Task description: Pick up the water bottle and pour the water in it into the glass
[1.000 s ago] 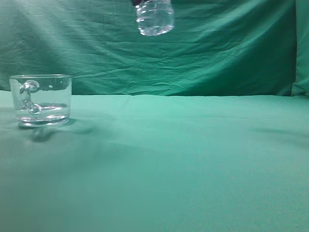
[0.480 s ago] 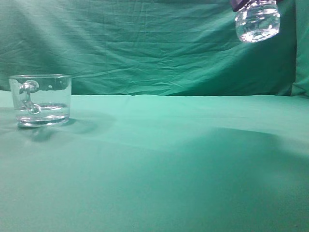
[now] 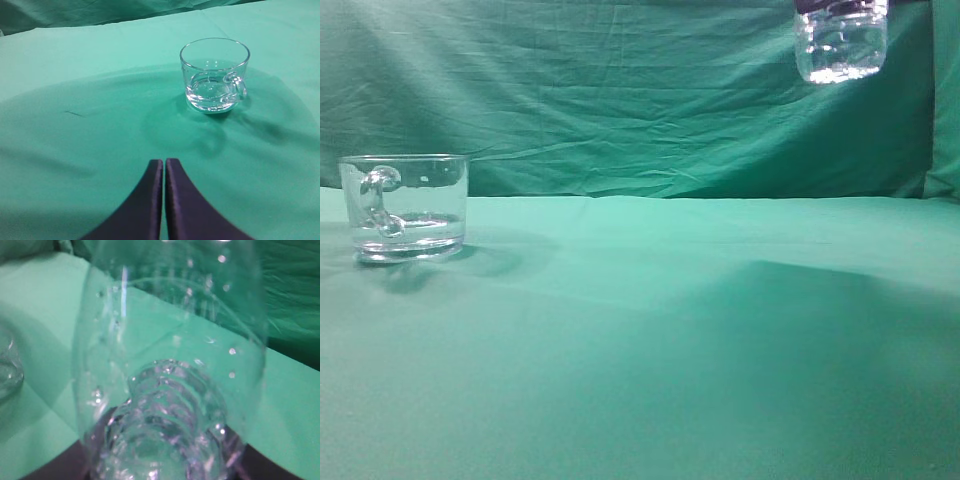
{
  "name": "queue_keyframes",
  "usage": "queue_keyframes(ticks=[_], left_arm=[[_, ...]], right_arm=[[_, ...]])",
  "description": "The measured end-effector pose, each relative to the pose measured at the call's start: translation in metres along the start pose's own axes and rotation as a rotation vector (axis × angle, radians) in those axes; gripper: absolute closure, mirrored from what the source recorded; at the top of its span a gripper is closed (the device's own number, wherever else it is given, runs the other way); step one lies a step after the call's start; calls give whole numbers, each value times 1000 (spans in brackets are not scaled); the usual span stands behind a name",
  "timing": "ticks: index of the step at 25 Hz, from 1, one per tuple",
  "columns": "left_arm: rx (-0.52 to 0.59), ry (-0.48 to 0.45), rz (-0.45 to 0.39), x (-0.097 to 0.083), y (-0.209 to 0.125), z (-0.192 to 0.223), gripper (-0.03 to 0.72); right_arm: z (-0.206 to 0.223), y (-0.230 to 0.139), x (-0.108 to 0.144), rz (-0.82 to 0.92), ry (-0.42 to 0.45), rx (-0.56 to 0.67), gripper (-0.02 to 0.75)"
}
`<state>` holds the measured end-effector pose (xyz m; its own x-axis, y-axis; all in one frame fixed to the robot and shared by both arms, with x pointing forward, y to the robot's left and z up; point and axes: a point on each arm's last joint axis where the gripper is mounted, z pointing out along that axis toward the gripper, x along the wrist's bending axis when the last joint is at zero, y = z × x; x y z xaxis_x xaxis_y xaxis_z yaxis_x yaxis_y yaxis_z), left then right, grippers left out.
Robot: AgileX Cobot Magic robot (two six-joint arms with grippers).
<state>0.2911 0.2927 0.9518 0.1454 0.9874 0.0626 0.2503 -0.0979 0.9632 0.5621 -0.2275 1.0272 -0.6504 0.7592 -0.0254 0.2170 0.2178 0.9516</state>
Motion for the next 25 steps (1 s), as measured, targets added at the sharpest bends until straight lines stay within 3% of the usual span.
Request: queue_keyframes(ticks=[3, 15, 20, 25], left_arm=[[0, 0, 0, 0, 0, 0, 688], [0, 0, 0, 0, 0, 0, 688], [0, 0, 0, 0, 0, 0, 688], [0, 0, 0, 0, 0, 0, 688]], right_arm=[[2, -21, 6, -87, 39, 22, 407], [33, -107, 15, 49, 99, -103, 407], [46, -141, 11, 84, 71, -74, 407], [47, -143, 8, 62, 34, -92, 407]])
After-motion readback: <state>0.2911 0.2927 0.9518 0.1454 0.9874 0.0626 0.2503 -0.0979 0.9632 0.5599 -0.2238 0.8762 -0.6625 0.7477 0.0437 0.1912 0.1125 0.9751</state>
